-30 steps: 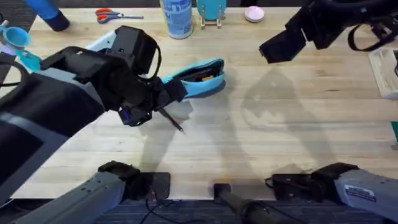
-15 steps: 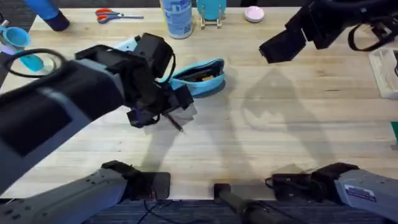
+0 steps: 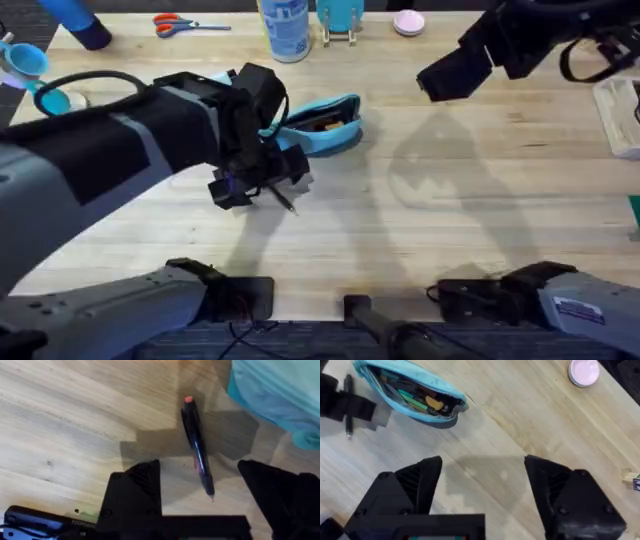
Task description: Unzip the bag, pick up the pens from the table one at a time and place them inside, then zip the bag closed.
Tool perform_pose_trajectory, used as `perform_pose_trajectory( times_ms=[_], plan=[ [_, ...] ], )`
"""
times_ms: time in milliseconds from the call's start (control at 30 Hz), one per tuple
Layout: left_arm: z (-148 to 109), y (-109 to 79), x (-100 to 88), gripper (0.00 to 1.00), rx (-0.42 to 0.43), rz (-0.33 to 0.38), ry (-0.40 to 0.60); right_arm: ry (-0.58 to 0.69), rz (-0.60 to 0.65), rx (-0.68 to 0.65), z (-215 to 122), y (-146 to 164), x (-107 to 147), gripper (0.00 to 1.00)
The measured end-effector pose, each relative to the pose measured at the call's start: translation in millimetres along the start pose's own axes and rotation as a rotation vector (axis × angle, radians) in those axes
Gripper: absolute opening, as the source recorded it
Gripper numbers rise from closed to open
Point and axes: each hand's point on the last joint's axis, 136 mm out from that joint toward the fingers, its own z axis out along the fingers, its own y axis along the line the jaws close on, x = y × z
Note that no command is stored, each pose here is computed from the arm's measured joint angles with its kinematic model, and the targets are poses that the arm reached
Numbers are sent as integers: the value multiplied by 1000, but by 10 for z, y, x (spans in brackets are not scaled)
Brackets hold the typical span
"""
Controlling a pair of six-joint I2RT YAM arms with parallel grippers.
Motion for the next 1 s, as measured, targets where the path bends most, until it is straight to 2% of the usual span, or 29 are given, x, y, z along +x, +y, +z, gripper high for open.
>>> perform_pose_trajectory(
  times_ms=[100,200,333,500,667,733,1000],
  plan=[
    [49,35,11,946,-19,1,5,0,0,0,0,0,0,997],
    [55,46,7,893,-24,4,3,0,0,0,0,0,0,997],
    [55,53,9,689,-28,3,3,0,0,0,0,0,0,997],
    [55,47,10,282,-25,3,4,0,0,0,0,0,0,997],
    [53,42,11,83,-22,3,5,0,0,0,0,0,0,997],
    [52,43,13,53,-23,3,7,0,0,0,0,0,0,997],
    [50,41,13,48,-22,3,7,0,0,0,0,0,0,997]
  ],
)
